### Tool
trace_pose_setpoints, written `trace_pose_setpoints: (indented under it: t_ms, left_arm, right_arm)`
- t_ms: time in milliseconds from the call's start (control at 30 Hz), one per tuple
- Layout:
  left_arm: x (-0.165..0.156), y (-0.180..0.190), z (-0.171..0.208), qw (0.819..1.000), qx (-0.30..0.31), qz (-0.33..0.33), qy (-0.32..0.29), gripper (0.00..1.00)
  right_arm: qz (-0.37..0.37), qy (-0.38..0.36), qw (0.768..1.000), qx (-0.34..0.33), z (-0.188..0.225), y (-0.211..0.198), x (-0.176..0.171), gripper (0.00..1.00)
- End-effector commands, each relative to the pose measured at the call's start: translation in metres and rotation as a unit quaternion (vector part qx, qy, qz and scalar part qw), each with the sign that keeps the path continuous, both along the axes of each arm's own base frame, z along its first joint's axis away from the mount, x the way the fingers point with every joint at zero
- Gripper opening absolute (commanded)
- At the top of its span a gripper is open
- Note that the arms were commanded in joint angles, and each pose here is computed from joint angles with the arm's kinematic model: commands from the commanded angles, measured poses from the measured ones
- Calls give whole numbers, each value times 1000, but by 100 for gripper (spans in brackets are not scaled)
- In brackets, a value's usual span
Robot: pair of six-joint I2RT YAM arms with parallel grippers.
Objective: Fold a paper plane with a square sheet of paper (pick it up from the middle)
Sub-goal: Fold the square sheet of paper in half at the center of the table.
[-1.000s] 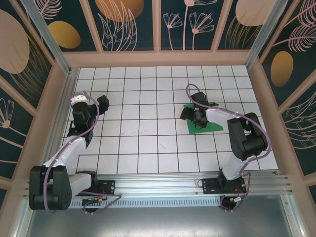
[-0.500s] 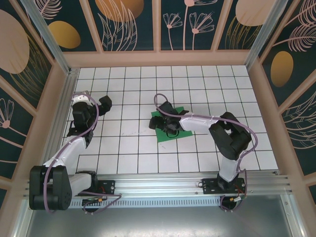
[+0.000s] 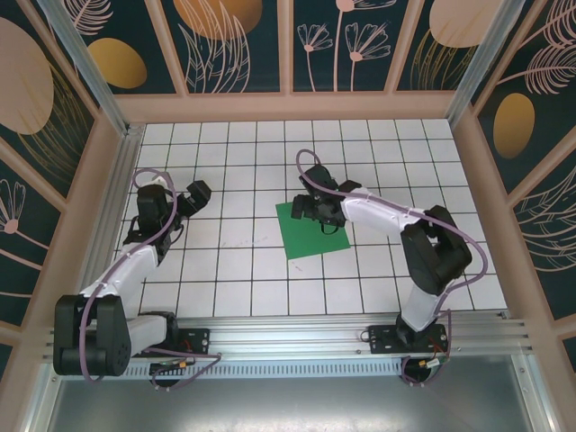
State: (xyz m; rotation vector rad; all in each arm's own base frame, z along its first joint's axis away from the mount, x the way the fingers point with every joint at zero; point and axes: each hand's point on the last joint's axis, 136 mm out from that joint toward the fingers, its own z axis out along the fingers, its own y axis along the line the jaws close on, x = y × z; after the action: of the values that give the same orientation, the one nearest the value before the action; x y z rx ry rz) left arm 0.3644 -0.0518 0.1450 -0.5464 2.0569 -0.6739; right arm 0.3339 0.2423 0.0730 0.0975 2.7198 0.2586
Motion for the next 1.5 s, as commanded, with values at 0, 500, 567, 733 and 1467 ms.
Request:
trace_pose_setpoints:
  t_ms: [0,500,567,733,1467]
  left_arm:
    - [4,-6,3,1000,-16,-6,8,98]
    - [5,-8,-9,1000,-11,-12,27,98]
    - [6,-8,-10,999,-11,-12,28,99]
    - [6,-9,-10,999,-11,-15,30,99]
    - [2,-32,-19,996,-39,-58,48,99]
  right_arm:
    - [19,10,997,-68,-15,-8,4,99]
    - [54,72,989,-117,-73,-4,-5,98]
    - [58,84,987,-121,-81,-6,-10,94]
    - [66,109,986,-111,-94,-8,-22,84]
    - [45,79,993,73,-57,19,-5,47]
